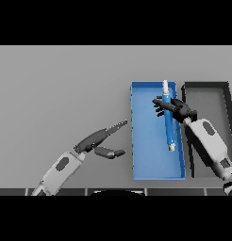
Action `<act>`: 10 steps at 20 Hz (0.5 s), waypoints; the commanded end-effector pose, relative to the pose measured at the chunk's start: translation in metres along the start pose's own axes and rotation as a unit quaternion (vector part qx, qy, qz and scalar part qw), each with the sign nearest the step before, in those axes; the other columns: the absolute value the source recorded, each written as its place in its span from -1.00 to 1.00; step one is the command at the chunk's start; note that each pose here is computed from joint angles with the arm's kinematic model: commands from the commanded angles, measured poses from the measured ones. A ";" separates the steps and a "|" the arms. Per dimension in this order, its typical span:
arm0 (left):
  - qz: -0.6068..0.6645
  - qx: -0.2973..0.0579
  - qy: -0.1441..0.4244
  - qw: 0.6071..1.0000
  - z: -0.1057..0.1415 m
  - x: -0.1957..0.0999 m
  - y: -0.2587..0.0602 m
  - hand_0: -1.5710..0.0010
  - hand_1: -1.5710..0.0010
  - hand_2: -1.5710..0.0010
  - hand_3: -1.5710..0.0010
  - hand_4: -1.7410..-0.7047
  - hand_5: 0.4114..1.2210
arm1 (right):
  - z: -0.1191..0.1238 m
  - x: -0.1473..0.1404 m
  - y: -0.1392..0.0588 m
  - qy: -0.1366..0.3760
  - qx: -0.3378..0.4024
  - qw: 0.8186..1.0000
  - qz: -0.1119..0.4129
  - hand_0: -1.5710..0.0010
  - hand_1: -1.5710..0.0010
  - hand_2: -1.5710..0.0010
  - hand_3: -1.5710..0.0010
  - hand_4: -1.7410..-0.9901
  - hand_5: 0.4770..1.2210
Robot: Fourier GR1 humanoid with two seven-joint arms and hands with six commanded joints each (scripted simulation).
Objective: Pick up the blue pipe and place it into the blue bin.
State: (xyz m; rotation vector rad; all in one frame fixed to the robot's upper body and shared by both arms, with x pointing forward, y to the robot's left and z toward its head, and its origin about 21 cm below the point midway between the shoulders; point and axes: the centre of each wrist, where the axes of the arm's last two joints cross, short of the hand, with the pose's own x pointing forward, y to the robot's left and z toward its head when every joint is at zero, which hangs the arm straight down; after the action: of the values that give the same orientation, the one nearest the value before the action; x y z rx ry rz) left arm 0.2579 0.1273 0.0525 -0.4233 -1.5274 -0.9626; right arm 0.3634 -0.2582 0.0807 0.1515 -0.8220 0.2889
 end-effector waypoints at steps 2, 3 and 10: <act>0.004 -0.003 0.001 1.000 0.001 -0.001 -0.003 1.00 1.00 1.00 1.00 0.76 -0.84 | 0.007 0.004 0.005 -0.008 0.008 0.997 0.074 0.61 0.63 0.64 0.78 0.40 0.52; 0.005 -0.001 -0.001 1.000 0.004 -0.002 -0.003 1.00 1.00 1.00 1.00 0.76 -0.84 | 0.010 0.004 0.007 -0.004 0.004 0.995 0.098 0.69 0.70 0.72 0.83 0.43 0.41; 0.003 -0.001 0.003 1.000 -0.001 -0.003 -0.003 1.00 1.00 1.00 1.00 0.76 -0.85 | 0.010 0.000 0.013 -0.002 -0.007 0.991 0.131 0.92 0.94 0.94 0.96 0.47 -0.08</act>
State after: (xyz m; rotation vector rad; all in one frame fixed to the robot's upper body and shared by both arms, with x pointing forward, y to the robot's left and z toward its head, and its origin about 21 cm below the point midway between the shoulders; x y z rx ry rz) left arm 0.2571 0.1252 0.0491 -0.4254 -1.5197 -0.9604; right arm 0.3523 -0.2480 0.0882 0.0302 -0.8477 0.5303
